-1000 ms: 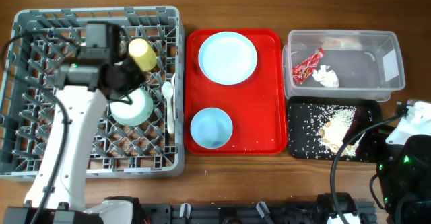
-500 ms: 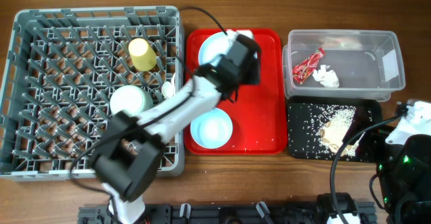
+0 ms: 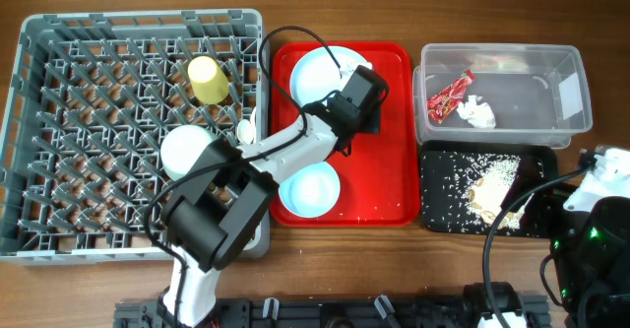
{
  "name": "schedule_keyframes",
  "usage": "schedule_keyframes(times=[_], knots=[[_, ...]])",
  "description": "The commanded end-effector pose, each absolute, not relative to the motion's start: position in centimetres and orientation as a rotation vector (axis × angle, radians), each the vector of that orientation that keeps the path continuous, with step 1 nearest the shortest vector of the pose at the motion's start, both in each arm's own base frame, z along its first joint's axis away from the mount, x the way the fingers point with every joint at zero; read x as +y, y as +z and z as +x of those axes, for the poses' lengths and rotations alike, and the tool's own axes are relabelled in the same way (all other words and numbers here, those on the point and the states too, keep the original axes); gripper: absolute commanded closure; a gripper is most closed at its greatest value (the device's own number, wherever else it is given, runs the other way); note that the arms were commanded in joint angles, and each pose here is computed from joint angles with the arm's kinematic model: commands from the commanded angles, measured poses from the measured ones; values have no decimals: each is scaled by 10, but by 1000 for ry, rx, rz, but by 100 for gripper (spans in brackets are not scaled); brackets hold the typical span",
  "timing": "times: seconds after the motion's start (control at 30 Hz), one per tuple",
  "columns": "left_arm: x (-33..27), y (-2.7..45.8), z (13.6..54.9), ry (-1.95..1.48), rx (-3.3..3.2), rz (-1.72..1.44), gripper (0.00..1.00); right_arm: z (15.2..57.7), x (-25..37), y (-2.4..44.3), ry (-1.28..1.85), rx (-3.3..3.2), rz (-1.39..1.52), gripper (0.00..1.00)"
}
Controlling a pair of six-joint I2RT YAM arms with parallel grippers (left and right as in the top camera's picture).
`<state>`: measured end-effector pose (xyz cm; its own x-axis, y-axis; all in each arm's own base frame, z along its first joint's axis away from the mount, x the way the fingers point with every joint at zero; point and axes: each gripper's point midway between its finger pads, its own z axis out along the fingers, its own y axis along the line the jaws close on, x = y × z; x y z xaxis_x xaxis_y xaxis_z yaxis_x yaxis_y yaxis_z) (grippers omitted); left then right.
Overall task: Sort waste into correct bins and load items into the dishwasher rack
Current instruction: 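Lift the plate on edge and carry it left to the rack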
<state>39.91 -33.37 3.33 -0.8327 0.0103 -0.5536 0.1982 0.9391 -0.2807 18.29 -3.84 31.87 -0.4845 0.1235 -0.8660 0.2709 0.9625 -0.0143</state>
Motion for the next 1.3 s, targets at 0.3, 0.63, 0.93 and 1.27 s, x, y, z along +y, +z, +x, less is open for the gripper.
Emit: schedule_keyframes(times=[0.3, 0.63, 0.93, 1.27], knots=[[-333, 15, 407, -375, 2496, 264, 96, 183, -37, 322, -177, 2074, 260, 0], [-319, 249, 388, -605, 2110, 244, 96, 183, -37, 322, -177, 2074, 260, 0], [-173, 401, 314, -692, 1897, 103, 96, 183, -37, 322, -177, 2074, 260, 0], [-115, 373, 316, -1301, 2054, 29, 96, 183, -37, 322, -178, 2074, 260, 0]])
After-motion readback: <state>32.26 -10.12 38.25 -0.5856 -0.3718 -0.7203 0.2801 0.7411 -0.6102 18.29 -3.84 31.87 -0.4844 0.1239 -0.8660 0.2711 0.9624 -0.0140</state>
